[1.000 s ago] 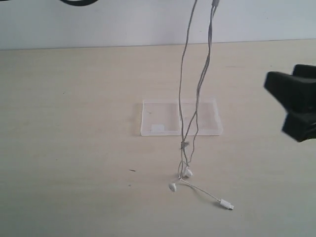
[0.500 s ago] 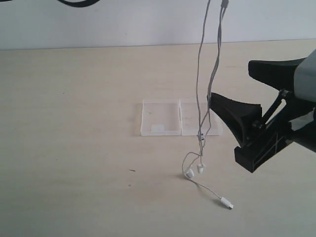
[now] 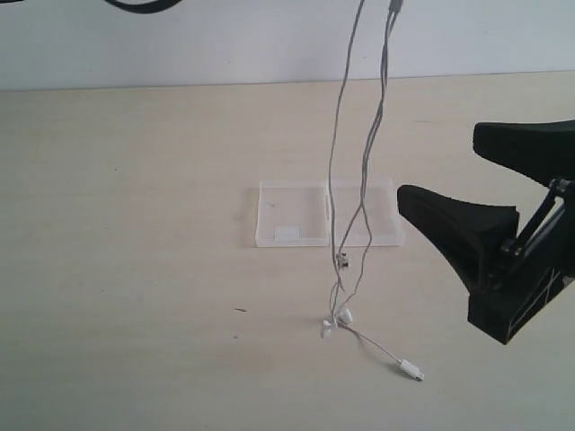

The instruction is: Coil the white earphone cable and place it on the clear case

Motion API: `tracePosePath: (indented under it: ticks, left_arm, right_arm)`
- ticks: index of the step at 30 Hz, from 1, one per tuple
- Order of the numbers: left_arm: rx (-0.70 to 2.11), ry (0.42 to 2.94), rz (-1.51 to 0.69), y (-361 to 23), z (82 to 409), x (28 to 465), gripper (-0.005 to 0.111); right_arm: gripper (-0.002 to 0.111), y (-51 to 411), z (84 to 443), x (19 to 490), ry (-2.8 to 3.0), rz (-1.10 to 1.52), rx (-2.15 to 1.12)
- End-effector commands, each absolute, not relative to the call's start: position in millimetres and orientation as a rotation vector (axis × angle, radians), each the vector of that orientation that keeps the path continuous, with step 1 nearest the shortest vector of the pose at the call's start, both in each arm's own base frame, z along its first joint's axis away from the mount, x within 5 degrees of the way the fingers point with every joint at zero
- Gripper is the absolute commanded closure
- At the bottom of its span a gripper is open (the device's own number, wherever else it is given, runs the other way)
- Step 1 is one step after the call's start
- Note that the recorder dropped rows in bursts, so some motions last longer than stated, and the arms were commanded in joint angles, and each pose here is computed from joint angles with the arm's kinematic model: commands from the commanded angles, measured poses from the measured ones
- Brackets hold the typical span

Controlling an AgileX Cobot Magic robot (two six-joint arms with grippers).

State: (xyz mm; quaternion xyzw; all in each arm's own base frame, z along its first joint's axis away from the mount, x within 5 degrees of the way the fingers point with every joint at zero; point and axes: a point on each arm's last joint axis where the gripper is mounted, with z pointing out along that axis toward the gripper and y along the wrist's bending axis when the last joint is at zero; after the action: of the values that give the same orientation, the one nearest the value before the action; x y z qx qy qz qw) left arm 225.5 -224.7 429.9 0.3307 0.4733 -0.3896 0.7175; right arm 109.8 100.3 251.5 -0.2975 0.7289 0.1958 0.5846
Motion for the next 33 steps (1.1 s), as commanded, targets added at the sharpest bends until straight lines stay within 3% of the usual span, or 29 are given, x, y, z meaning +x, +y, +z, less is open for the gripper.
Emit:
tracePosePath:
  ticks: [1,25,33]
  left_arm:
    - [0.731,1.048,-0.873,-225,428,226,0.107]
    - [0.729,1.051,-0.874,-225,428,226,0.107]
    - [0.729,1.051,-0.874,-225,428,226,0.107]
  right_arm:
    - [0.031,108,245,113,1.749,0.465,-0.732]
    - [0.031,143,236,125,1.629,0.512,-0.688]
    - [0.037,146,239,123,1.611,0.574,-0.684]
